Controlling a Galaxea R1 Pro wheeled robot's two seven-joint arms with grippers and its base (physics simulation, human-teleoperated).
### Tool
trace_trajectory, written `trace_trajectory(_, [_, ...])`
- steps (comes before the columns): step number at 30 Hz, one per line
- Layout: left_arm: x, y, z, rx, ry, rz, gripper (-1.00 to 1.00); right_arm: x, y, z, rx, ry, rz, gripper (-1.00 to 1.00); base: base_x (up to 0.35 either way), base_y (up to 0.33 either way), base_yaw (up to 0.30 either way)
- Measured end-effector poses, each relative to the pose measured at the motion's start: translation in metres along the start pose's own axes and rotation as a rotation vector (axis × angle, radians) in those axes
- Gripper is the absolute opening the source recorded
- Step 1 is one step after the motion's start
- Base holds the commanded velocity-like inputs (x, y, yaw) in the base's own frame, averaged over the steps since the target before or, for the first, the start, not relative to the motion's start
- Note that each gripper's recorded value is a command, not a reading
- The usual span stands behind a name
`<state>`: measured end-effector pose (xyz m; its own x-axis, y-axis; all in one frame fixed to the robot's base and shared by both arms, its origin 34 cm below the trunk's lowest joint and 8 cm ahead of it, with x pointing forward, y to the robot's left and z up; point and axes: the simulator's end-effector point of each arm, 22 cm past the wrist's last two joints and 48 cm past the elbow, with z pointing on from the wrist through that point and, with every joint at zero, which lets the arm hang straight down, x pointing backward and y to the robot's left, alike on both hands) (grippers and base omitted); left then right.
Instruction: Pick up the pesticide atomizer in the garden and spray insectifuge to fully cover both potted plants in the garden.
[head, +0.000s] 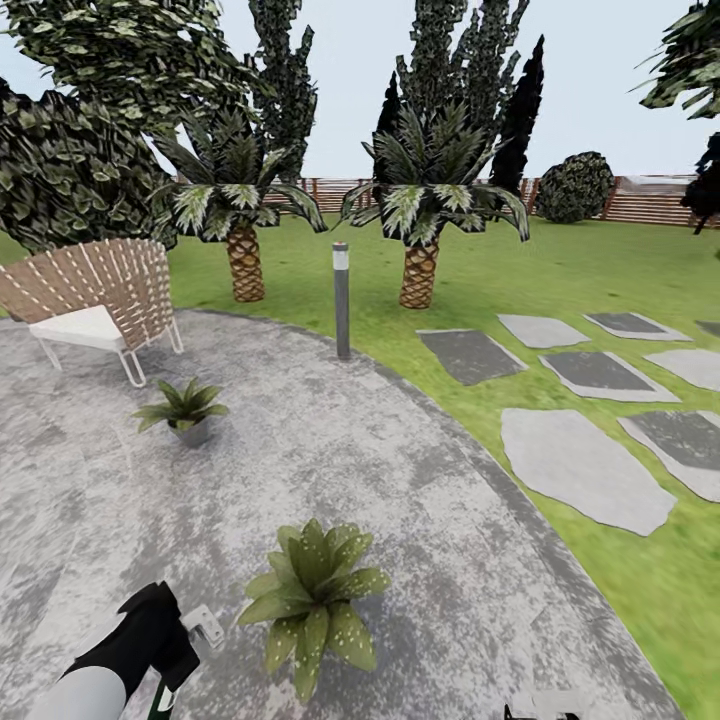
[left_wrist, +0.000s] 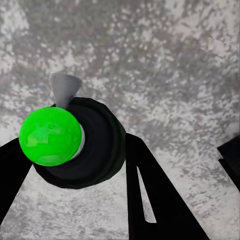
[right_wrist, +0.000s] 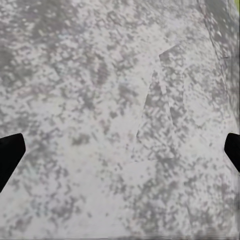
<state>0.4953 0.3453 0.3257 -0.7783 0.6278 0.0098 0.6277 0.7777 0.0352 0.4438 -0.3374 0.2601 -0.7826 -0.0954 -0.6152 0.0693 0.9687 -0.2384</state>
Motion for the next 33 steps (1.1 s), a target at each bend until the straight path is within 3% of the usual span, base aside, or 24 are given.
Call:
trace_trajectory(6, [-0.0003,0.0020,0.0001,-0.009,-0.001,-0.001,-1.00,0.0000,0.0000,0.0000,0.000,0.000,0.000,1.00,-0.021,0.001,-0.300])
trace_trajectory(12, [0.0000,0.0019,0.0003,-0.009,0.001,-0.004,-1.00,0.0003,0.0002,0.0002,0.000,0.001,0.000,1.00,-0.290,0.097,-0.300])
trace_trajectory(28, [-0.0008,0.0014,-0.0003,-0.006,-0.002,-0.010,-1.00,0.0002,0.0007,-0.0001,-0.001,0.001,0.000,1.00,-0.075,0.313,-0.300])
trace_trajectory(33, [-0.0032,-0.0012,0.0000,-0.004,-0.005,-0.005,-1.00,0.0012,0.0009,-0.0003,-0.004,0.002,-0.005,1.00,0.000,0.337,-0.066])
